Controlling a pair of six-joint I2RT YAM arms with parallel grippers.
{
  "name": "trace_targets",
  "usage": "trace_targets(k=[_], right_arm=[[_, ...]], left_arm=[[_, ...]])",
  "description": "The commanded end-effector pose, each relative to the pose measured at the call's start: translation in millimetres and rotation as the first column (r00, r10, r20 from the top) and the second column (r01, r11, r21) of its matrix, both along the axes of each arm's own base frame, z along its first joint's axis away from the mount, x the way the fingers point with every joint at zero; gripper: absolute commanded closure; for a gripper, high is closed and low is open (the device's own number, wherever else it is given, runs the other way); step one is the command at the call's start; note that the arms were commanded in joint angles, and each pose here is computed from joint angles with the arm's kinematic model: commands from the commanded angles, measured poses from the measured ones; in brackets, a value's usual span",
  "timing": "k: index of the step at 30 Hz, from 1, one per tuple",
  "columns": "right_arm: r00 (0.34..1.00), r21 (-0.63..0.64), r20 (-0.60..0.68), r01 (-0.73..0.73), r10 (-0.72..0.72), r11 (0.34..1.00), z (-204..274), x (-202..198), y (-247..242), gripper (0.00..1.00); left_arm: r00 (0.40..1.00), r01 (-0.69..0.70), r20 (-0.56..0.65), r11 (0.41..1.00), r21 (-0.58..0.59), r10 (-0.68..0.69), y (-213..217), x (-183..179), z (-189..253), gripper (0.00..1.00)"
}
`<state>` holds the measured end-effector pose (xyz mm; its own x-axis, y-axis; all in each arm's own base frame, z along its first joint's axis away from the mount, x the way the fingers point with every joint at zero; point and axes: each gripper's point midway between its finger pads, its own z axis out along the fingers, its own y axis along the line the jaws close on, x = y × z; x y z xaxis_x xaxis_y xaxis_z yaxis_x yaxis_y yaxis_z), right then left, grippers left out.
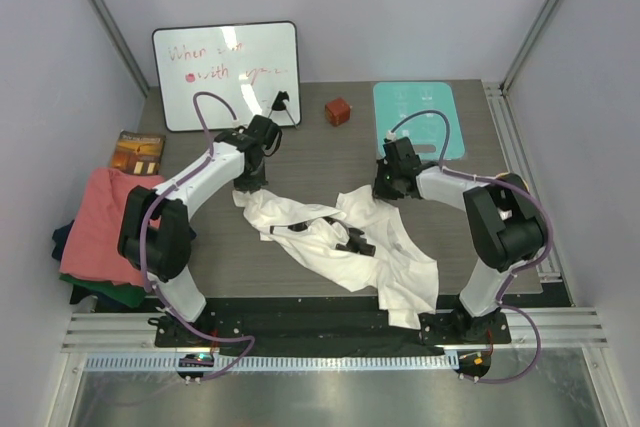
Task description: Fold and stack the t-shirts
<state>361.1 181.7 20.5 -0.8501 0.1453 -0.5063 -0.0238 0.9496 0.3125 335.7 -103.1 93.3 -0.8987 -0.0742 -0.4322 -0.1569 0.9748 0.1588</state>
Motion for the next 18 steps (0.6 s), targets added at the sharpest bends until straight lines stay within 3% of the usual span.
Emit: trace_targets(k=[1, 7, 8, 10, 18], right_arm=[[0.999, -0.007, 0.032, 0.02, -0.02, 1.0, 19.0, -8.6, -6.9, 0.99], [0.98, -0.045, 0.184, 0.09, -0.08, 0.995, 78.5, 1.4, -26.6, 0.99], [0.976, -0.05, 0.198, 0.097, -0.085, 0.994, 86.4, 4.3, -27.5, 0.93], [0.981, -0.07, 0.18, 0.085, -0.071, 0.994, 86.9, 2.5, -28.6, 0.64], [0.993, -0.053, 0.109, 0.053, -0.047, 0.997, 71.1, 3.5, -17.8, 0.55]], left_arm=[[1.0, 0.012, 0.006, 1.0, -0.012, -0.012, -1.7, 3.4, -0.3, 1.0], [1.0, 0.015, 0.0, 1.0, -0.021, -0.015, -3.4, 2.7, -1.3, 1.0], [1.0, 0.018, 0.002, 1.0, -0.024, -0.018, -4.0, 2.9, -0.8, 1.0], [1.0, 0.019, 0.004, 0.999, -0.028, -0.019, -4.8, 3.5, -0.4, 1.0], [1.0, 0.028, -0.001, 0.999, -0.037, -0.028, -6.4, 2.4, -0.3, 1.0]])
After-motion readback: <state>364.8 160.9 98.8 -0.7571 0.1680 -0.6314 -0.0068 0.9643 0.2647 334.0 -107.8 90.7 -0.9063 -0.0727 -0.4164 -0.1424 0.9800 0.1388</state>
